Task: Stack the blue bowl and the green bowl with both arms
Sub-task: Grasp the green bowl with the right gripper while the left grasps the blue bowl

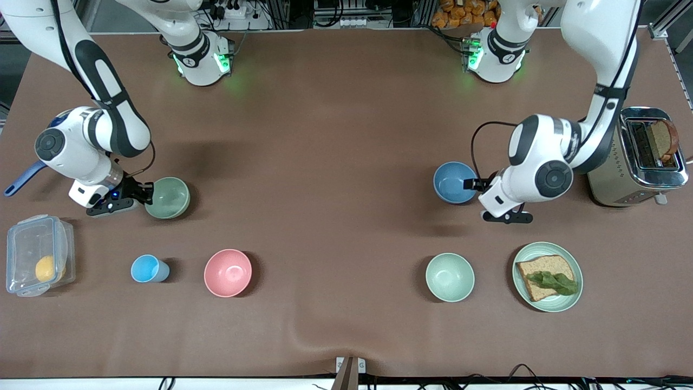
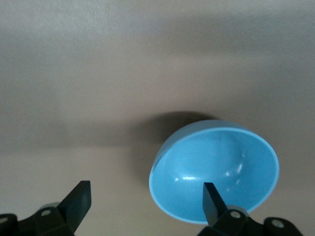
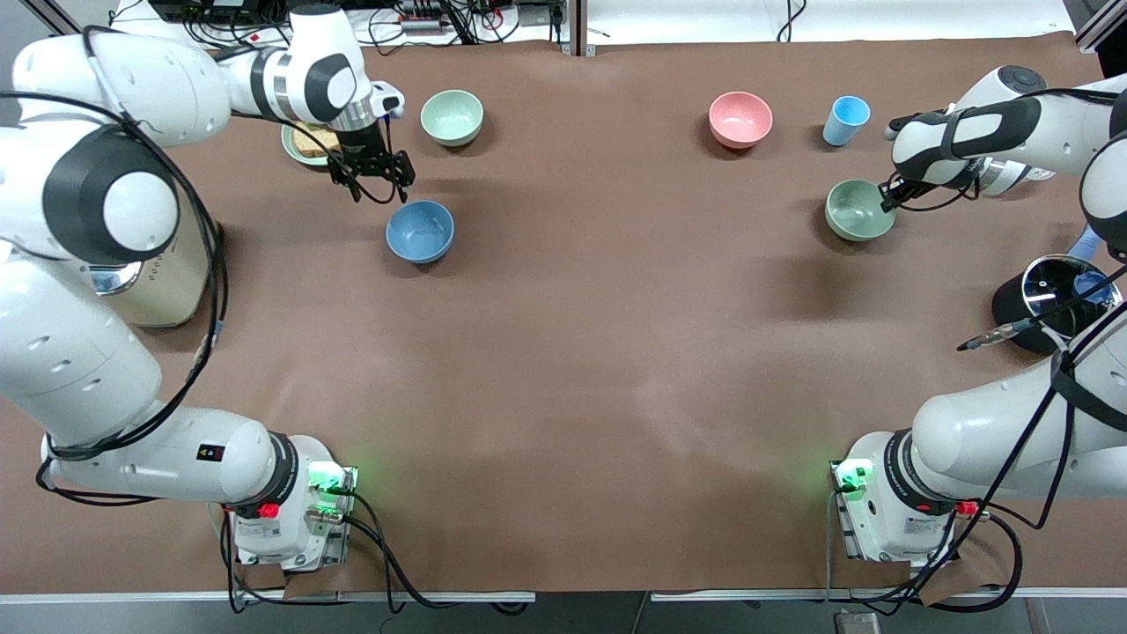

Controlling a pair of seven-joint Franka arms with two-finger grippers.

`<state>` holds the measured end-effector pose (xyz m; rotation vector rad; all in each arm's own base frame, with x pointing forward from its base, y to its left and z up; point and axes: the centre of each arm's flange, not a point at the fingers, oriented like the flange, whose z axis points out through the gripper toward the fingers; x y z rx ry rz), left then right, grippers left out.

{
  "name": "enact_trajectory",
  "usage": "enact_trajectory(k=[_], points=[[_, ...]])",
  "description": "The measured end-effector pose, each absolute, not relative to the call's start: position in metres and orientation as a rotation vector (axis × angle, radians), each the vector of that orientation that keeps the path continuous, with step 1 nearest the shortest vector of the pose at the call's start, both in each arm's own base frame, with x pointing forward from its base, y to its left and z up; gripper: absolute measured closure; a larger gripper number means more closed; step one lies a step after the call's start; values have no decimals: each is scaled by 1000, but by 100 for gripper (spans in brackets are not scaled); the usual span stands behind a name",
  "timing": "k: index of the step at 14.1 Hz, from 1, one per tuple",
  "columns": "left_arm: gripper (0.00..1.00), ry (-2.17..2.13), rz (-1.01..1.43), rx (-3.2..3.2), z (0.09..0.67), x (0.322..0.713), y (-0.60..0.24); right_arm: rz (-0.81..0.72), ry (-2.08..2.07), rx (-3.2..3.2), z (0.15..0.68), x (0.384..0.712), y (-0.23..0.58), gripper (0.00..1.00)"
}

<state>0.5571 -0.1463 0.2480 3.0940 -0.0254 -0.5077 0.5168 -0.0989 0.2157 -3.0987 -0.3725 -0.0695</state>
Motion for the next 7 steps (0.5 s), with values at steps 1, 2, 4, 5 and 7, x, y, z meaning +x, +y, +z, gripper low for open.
enact_trajectory(k=[1,2,4,5,7], points=[[0,12,-530,3097,237,555,-150,-69,-374,-3095,220,518,-97,96],[0,27,-553,3099,226,553,-155,-63,-368,-3086,224,518,-95,96],[0,34,-602,3099,205,547,-161,-25,-321,-3041,241,523,-83,96],[0,34,-618,3098,196,546,-162,-5,-289,-3018,255,528,-72,96],[0,37,-635,3096,188,545,-161,10,-212,-3003,286,537,-43,96]])
